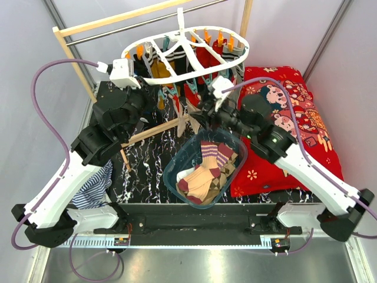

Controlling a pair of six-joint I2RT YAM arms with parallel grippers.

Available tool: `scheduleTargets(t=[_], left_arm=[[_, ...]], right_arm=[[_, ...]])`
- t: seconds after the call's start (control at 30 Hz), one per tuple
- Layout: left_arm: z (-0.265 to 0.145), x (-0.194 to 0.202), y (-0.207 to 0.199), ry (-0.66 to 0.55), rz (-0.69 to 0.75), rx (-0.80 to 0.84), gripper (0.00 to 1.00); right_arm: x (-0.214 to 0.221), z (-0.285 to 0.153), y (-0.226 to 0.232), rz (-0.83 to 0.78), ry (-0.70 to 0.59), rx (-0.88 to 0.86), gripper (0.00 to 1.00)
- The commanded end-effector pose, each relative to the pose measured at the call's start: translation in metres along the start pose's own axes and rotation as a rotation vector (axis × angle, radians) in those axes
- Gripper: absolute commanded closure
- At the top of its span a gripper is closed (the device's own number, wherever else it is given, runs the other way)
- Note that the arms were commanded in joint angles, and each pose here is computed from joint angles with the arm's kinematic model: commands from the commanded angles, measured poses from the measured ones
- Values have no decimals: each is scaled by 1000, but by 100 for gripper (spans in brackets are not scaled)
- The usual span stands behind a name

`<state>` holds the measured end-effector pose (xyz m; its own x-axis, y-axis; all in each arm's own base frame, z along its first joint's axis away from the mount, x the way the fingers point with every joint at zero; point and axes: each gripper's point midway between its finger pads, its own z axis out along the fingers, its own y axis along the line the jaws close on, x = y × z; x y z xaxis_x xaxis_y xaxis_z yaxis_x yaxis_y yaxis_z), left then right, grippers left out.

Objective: Clip the socks to the hanger
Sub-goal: Pick up the sock from the bin.

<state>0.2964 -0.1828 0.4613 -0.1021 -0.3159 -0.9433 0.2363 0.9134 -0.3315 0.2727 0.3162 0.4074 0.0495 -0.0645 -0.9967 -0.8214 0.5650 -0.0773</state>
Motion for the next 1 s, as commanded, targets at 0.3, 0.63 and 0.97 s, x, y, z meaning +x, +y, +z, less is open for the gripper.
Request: scheduleTargets(t=[0.3,0.63,0.97], left_arm=[[-6,-28,-3,-100,-33,22,89],[-9,-28,-1,-104,-38,20,90],[-12,-29,1,-105,-36,20,91]], right_arm=[[171,-57,-5,543,465,373,51],[248,-23,-37,592,595,619,58],[315,-5,-63,613,705,814,59]])
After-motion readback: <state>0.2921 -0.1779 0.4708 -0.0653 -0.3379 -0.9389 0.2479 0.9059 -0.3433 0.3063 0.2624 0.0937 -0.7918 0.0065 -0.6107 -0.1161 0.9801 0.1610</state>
